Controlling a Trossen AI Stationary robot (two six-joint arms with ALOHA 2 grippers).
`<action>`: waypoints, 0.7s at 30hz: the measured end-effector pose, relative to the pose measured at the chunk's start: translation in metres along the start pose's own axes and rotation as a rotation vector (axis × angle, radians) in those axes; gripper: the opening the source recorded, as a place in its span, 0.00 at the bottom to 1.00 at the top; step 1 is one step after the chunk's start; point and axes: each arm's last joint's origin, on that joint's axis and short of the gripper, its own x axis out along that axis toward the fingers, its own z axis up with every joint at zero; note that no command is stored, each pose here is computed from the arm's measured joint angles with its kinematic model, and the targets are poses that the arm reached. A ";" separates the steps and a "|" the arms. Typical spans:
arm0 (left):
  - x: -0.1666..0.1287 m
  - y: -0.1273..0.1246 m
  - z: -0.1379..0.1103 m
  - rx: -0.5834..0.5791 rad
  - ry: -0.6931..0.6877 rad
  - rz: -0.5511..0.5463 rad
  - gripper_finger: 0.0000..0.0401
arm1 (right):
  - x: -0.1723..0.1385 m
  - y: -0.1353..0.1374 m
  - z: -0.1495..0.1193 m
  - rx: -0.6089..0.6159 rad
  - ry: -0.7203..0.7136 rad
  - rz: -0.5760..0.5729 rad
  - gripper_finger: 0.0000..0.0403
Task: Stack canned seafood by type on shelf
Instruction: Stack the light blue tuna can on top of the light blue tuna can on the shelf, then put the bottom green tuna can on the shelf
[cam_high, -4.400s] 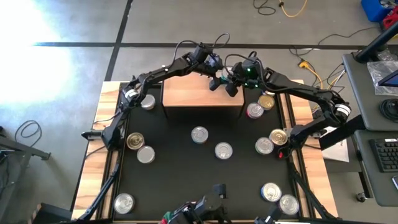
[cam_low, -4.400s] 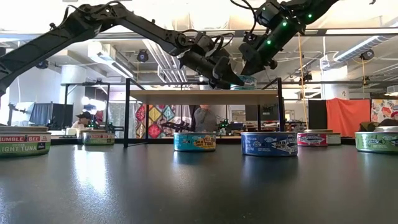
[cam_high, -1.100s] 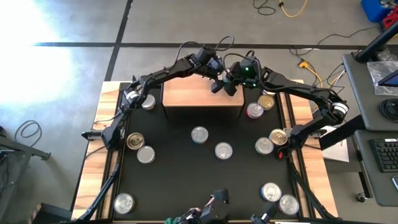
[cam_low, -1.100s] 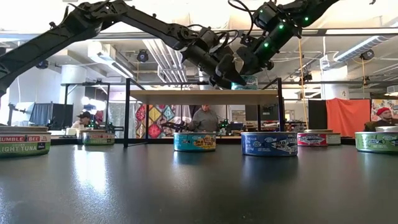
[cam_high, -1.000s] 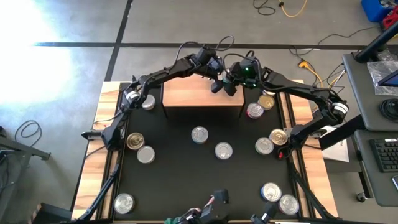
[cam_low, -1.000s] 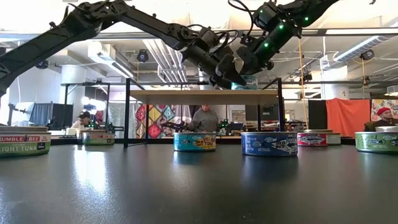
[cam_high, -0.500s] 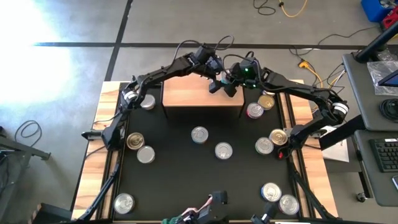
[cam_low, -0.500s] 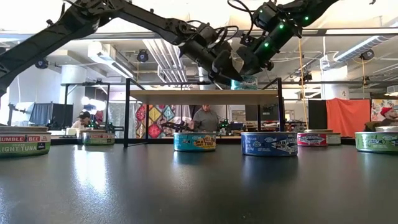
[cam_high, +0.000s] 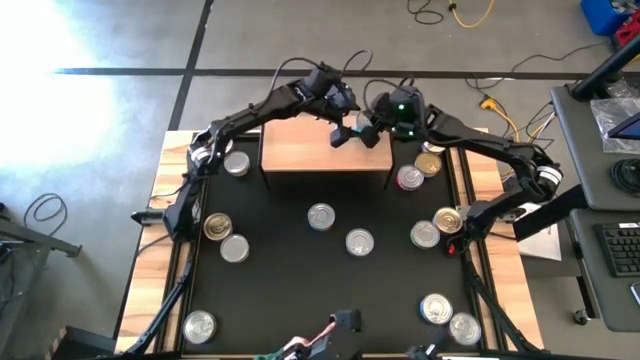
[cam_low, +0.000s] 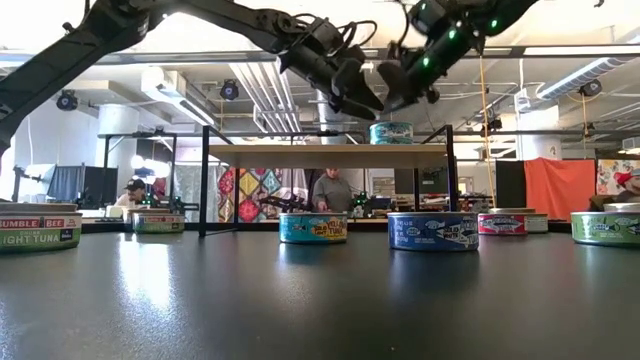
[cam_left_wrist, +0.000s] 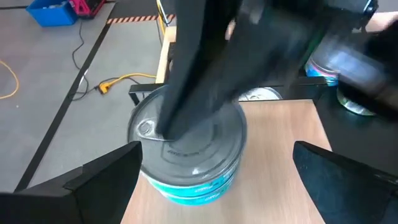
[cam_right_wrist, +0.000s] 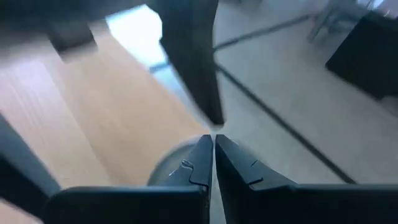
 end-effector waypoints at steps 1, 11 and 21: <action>0.000 0.000 0.000 0.000 -0.002 0.001 0.99 | -0.004 -0.001 0.005 0.003 -0.022 -0.002 0.03; 0.008 -0.010 0.010 0.028 -0.090 -0.001 0.99 | -0.059 -0.005 0.017 -0.001 -0.120 -0.005 0.03; 0.011 -0.056 0.033 0.094 -0.191 -0.063 0.99 | -0.094 0.018 -0.025 0.071 -0.404 0.082 0.03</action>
